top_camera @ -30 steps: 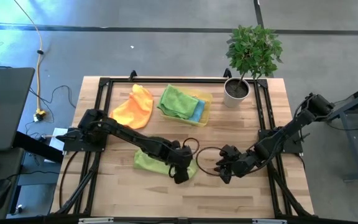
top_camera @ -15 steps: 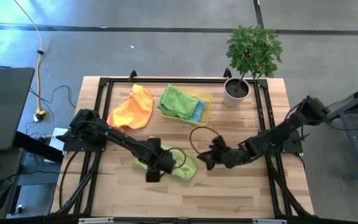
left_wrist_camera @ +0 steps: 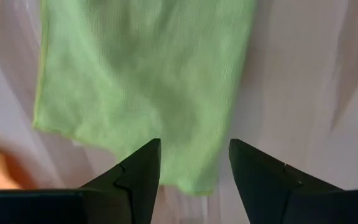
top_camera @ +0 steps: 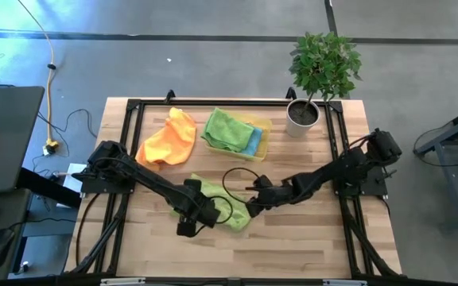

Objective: Fold microfiber towels
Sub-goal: Fold the light green microfiber towel

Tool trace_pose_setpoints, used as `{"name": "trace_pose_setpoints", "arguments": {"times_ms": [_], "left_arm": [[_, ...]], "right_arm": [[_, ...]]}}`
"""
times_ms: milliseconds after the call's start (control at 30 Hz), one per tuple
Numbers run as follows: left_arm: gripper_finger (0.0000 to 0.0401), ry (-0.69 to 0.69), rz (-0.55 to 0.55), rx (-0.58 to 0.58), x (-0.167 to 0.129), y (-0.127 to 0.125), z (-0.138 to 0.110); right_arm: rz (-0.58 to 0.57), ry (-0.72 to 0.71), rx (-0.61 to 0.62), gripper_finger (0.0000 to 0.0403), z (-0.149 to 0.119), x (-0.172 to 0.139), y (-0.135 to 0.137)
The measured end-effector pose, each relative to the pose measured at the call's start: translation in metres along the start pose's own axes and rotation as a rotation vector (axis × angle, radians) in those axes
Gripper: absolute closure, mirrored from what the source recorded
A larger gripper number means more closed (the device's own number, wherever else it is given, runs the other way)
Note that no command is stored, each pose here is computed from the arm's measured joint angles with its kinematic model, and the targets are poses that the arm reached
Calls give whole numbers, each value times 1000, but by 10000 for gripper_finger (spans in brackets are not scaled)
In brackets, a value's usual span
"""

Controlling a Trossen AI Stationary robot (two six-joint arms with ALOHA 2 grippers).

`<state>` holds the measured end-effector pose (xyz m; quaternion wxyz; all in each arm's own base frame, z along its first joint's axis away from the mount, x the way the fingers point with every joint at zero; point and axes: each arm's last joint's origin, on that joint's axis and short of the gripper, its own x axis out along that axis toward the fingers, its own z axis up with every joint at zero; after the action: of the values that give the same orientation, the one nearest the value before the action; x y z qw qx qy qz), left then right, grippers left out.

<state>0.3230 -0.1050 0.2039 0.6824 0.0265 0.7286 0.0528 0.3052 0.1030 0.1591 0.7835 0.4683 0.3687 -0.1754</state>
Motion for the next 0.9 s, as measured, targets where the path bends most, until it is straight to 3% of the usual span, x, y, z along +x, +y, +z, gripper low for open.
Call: {"name": "trace_pose_setpoints", "arguments": {"times_ms": [200, 500, 667, 767, 900], "left_arm": [[220, 25, -39, 16, -8, -11, -11], [220, -23, -57, -33, -36, -13, -33], [220, -99, -87, -87, -58, -6, -44], [220, -166, -98, -120, -74, 1, -53], [220, -248, -117, -158, -94, 11, -66]], "right_arm": [[-93, 36, -22, 254, 0, 8, -6], [-94, 97, -4, 254, 0, 28, -14], [-34, 140, -5, 257, -2, 35, -11], [-9, 138, -28, 279, -2, 35, -9], [-35, 146, -33, 338, -3, 34, -11]]}}
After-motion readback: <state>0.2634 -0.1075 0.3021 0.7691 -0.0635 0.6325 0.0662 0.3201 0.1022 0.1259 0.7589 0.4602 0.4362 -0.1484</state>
